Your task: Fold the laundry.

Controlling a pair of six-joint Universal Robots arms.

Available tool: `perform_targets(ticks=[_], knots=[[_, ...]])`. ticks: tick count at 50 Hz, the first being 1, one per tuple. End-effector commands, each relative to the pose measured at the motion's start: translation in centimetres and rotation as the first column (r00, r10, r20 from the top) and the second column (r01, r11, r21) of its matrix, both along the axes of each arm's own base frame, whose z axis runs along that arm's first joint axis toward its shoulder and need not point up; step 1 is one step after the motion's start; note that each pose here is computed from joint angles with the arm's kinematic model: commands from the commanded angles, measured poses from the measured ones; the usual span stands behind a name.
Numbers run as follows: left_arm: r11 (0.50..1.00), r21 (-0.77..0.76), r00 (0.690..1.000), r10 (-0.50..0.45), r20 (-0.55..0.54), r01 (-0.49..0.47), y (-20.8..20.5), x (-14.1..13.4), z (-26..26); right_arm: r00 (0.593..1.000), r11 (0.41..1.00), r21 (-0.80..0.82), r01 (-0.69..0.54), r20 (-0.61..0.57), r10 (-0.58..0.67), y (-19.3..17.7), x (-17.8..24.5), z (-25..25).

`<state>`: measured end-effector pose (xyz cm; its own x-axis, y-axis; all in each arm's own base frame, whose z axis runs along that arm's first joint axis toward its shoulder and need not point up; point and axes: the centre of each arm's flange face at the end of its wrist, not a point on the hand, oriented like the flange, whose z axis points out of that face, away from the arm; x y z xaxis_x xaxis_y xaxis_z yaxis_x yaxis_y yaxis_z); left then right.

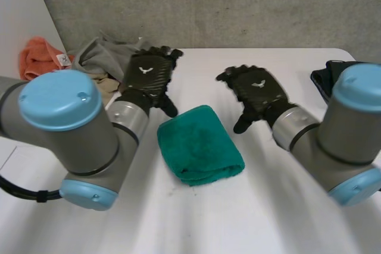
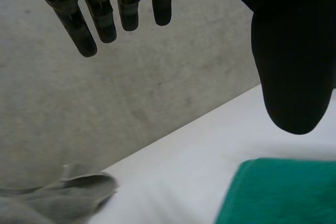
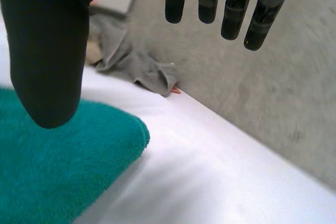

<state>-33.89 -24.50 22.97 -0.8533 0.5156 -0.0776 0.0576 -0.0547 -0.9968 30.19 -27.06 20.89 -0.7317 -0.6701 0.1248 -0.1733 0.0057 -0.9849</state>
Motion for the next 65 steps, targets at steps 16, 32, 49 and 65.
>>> perform_targets(ticks=[16, 32, 49, 65], knots=[[0.947, 0.302, 0.967, 0.027, 0.253, -0.106, 2.1, 0.0, -8.9, 0.989, 0.915, 0.395, -0.076, -0.089, 0.121, -3.2, 1.4, -7.8], [0.962, 0.255, 0.972, -0.151, 0.180, 0.102, 2.7, -1.5, -5.2, 0.976, 0.985, 0.155, -0.071, -0.194, 0.101, -2.1, 1.6, -2.1], [0.880, 0.138, 0.886, -0.462, 0.032, 0.454, 3.8, 1.2, 7.0, 0.950, 0.980, -0.096, -0.173, -0.278, 0.140, 5.4, 0.0, -4.8], [0.861, 0.163, 0.870, -0.492, 0.026, 0.482, 4.0, 1.7, 6.9, 0.913, 0.960, -0.162, -0.229, -0.379, 0.154, 5.4, 2.1, -10.6]])
